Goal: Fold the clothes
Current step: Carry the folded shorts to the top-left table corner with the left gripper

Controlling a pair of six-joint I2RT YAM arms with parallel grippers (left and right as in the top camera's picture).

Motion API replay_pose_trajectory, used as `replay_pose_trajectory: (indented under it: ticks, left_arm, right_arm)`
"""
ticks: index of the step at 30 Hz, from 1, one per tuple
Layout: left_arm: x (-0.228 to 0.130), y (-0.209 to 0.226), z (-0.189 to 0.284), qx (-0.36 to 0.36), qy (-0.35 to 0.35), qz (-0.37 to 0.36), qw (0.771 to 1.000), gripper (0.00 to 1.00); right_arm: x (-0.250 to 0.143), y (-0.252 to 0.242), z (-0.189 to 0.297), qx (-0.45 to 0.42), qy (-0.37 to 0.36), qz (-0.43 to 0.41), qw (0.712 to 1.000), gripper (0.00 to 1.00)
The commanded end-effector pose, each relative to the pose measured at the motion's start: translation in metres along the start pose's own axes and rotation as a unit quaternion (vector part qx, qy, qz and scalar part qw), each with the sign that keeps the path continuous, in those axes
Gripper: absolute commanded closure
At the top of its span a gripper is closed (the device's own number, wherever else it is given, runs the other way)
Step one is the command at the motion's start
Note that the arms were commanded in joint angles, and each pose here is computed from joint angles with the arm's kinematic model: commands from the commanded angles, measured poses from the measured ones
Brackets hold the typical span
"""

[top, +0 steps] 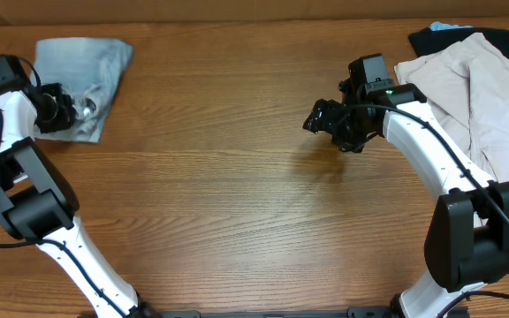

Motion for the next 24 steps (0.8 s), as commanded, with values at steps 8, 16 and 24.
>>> replay_pose_trajectory:
  ticks: [8, 16, 24]
  left_arm:
    - [-0.01, -0.013, -0.014, -0.038, -0.031, -0.01, 0.999, 0.36]
    - [-0.03, -0.042, 0.027, -0.172, 0.151, -0.249, 0.941, 0.0]
    - [-0.022, -0.058, 0.13, -0.288, 0.251, -0.284, 0.88, 0.0]
  right_arm:
    - [0.007, 0.002, 0.003, -0.004, -0.012, 0.006, 1.0, 0.16]
    - [0.01, 0.005, 0.004, 0.006, -0.021, 0.011, 1.0, 0.04]
    - [0.018, 0.023, 0.03, 0.021, -0.022, 0.038, 0.999, 0.0]
Point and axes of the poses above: each gripper's point midway between its finger pads, its own z axis back along the fingers, its own y axis along the line the jaws close on, x = y × z, the point moved 8 cm from there along z, back along the fingers, and after that the axes turned 5 degrees about z, right-handed, at the moved point
